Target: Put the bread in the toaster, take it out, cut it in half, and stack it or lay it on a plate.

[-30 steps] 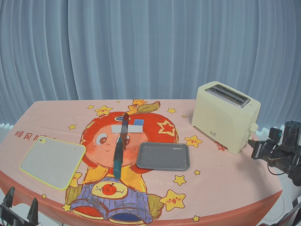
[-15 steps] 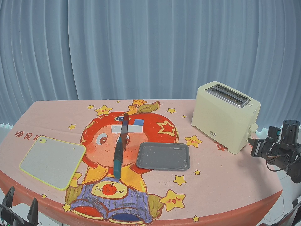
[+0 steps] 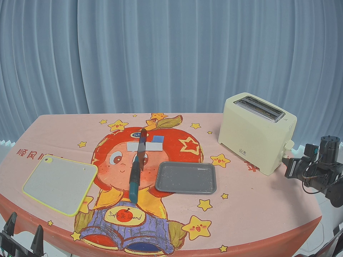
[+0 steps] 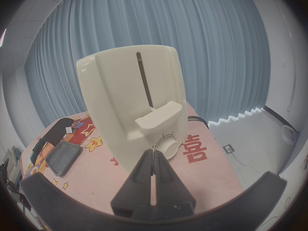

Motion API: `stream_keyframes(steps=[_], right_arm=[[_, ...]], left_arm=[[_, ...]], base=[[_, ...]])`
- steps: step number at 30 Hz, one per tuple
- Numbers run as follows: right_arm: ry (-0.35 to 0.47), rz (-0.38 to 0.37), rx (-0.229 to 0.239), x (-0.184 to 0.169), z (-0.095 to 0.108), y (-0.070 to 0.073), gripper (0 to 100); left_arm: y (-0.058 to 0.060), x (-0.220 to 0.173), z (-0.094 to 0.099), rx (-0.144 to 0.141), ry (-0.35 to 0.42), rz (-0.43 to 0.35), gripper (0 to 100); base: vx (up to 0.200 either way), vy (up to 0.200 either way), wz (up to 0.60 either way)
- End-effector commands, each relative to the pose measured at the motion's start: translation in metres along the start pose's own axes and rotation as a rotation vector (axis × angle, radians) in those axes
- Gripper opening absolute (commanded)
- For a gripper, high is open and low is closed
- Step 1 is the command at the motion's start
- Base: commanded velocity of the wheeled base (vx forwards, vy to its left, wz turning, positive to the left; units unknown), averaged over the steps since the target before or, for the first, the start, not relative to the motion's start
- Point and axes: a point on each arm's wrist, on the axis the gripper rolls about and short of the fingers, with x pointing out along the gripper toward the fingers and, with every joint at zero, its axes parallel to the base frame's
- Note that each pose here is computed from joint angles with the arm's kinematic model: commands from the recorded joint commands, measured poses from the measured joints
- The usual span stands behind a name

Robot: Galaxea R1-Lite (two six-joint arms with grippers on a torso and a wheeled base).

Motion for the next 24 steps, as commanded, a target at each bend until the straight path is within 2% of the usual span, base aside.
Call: stream_keyframes(steps=[1, 24], right_arm=[[0.008, -0.002, 0.001, 0.0021, -0.0011, -0.0003, 0], [0.044, -0.011, 0.002, 0.0065, -0.0078, -0.0018, 0]], left_arm=[[0.0, 0.0014, -0.0048, 0.0, 0.019, 0.001, 100], [0.0, 0.0014, -0.0048, 0.0, 0.019, 0.001, 100]], base=[[0.0, 0.0, 0.0], [0.0, 0.0, 0.0]])
